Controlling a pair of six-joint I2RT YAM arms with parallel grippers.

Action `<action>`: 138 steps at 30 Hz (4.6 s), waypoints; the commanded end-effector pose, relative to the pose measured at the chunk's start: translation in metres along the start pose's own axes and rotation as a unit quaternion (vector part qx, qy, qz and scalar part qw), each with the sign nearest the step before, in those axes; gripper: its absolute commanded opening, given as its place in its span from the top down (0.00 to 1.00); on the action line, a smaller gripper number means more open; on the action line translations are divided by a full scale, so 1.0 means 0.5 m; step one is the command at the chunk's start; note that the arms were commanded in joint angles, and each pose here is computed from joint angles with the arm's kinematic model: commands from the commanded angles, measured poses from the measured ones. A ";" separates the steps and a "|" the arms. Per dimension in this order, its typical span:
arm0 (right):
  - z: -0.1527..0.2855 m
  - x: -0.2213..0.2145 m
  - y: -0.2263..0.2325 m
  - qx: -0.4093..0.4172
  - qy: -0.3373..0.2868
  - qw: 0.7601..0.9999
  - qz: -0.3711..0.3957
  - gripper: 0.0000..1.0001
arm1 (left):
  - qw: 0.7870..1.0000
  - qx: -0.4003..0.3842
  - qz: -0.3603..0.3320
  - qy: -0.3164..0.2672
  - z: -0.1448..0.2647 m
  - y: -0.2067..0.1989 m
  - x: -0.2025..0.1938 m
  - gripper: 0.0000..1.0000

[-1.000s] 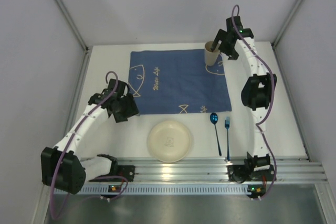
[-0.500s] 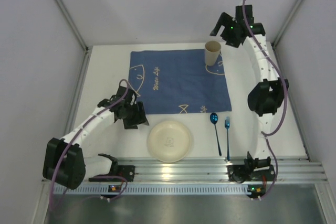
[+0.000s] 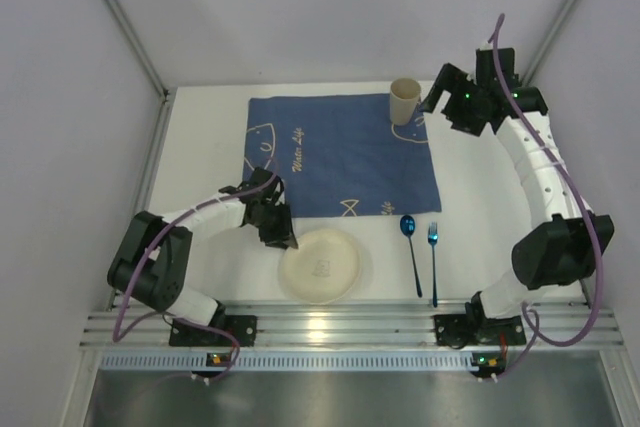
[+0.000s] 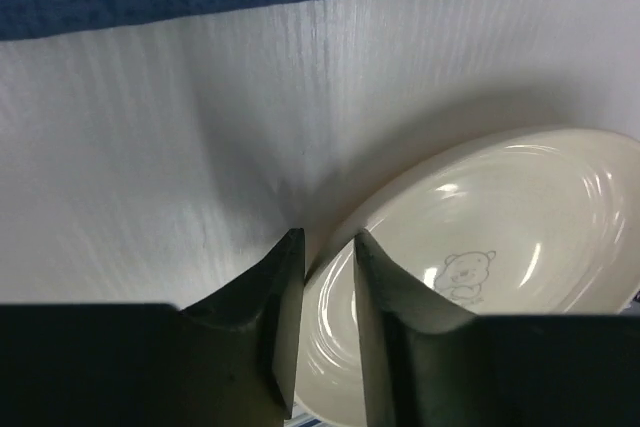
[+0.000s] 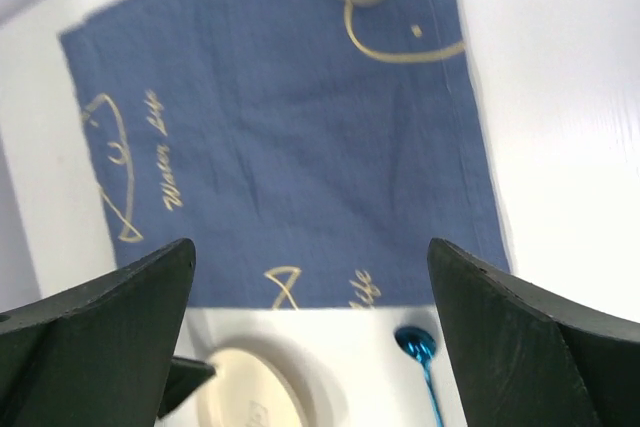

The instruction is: Set the dinner table for one person

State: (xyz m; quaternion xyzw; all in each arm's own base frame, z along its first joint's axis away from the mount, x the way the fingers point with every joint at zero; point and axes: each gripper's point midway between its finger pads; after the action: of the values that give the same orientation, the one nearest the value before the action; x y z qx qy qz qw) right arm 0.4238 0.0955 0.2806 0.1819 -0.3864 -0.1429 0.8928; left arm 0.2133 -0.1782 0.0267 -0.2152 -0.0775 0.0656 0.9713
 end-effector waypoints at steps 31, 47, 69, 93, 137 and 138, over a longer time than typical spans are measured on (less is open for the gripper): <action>0.100 -0.315 -0.190 -0.081 0.142 0.984 0.074 0.00 | 0.985 -0.042 -0.026 -0.168 0.013 -0.178 0.457 1.00; 0.087 -0.491 -0.167 -0.037 0.242 0.963 0.112 0.04 | 0.978 -0.005 0.035 -0.207 -0.021 -0.120 0.616 1.00; 0.040 -0.597 -0.277 -0.203 0.302 0.928 0.078 0.69 | 0.972 0.003 0.018 -0.233 0.122 -0.124 0.508 0.28; -0.031 -0.671 -0.339 -0.235 0.341 0.907 0.070 1.00 | 0.970 0.004 0.001 -0.242 0.194 -0.129 0.466 0.31; 0.141 -0.228 0.050 -0.026 0.196 0.977 0.084 1.00 | 0.885 -0.368 -0.279 -0.051 0.162 -0.715 0.076 0.47; 0.143 -0.226 0.051 -0.025 0.195 0.977 0.082 1.00 | 0.885 -0.368 -0.279 -0.051 0.160 -0.717 0.076 0.48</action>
State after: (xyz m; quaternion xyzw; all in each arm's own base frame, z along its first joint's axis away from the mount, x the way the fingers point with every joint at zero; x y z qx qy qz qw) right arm 0.3053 0.1426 0.2418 0.1240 -0.2016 -0.0376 0.9709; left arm 0.2608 -0.4466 0.2338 -0.4995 -0.1725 -0.2243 0.8188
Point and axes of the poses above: each gripper's point midway between its finger pads, its own z axis back along the fingers, its own y axis along the line the jaws close on, x = y × z, and after that the axes turned 3 degrees about z, right-handed
